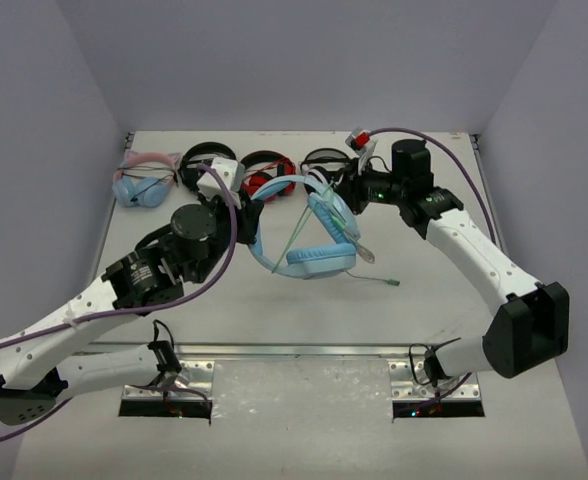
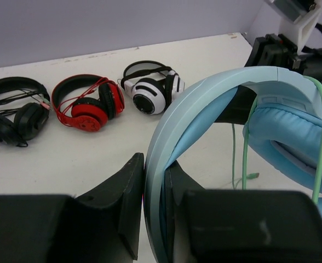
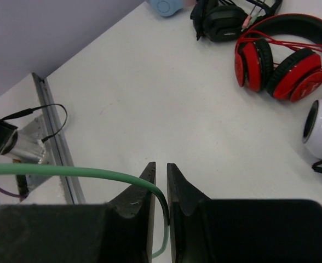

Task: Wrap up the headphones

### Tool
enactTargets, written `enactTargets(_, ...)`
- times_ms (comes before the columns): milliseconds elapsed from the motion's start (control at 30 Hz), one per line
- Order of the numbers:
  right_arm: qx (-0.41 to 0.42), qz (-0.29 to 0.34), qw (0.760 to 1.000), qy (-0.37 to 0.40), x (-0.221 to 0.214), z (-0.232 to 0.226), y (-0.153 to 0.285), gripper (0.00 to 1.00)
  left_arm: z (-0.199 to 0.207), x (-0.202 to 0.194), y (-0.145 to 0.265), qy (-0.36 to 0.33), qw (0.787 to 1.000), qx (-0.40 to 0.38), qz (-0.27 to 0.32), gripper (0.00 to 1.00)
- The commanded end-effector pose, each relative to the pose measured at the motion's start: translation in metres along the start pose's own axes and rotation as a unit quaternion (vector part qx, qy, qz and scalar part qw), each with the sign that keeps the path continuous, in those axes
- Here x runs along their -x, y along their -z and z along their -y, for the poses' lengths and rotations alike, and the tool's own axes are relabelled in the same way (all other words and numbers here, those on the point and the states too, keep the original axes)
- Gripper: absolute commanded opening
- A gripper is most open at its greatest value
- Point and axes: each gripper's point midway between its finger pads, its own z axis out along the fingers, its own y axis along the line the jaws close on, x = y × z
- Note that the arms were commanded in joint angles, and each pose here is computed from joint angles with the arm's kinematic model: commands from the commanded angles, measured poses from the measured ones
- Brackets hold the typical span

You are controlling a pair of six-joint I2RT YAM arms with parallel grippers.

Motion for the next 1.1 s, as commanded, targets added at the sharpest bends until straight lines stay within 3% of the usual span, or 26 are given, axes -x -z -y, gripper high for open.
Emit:
enactTargets(0,0.046,0.084,0.995,0.000,0.028,-0.013,-0.002,0.13,0.016,0.079,0.019,0.098,0.989,-0.035,0.102,0.00)
enactTargets(133,0.068,0.117,0.990,-0.037,0.021,-0.016,-0.008,0.35,0.017,0.090,0.019,0.112,0.988,-0.026,0.100,0.00)
enactTargets(200,0.075,0.128,0.988,-0.042,0.019,-0.013,-0.014,0.37,0.018,0.098,0.019,0.123,0.987,-0.026,0.105,0.00)
enactTargets(500,0.119,0.111,0.983,-0.084,-0.032,-0.034,-0.050,0.19,-0.014,0.123,0.029,0.196,0.968,0.059,0.141,0.00)
enactTargets(733,0.161,0.112,0.977,-0.079,-0.055,-0.072,-0.084,0.06,-0.015,0.151,0.026,0.249,0.950,0.085,0.168,0.00)
enactTargets(800,0.176,0.108,0.974,-0.097,-0.060,-0.082,-0.093,0.08,-0.023,0.151,0.024,0.264,0.942,0.120,0.167,0.00)
enactTargets(967,0.218,0.152,0.959,-0.102,-0.062,-0.110,-0.090,0.24,-0.024,0.163,0.009,0.247,0.938,0.177,0.164,0.00)
enactTargets(1033,0.234,0.163,0.952,-0.107,-0.061,-0.119,-0.088,0.23,-0.014,0.159,-0.007,0.237,0.942,0.182,0.153,0.00)
enactTargets(1067,0.240,0.162,0.951,-0.109,-0.062,-0.123,-0.088,0.18,-0.013,0.165,-0.006,0.238,0.941,0.182,0.155,0.00)
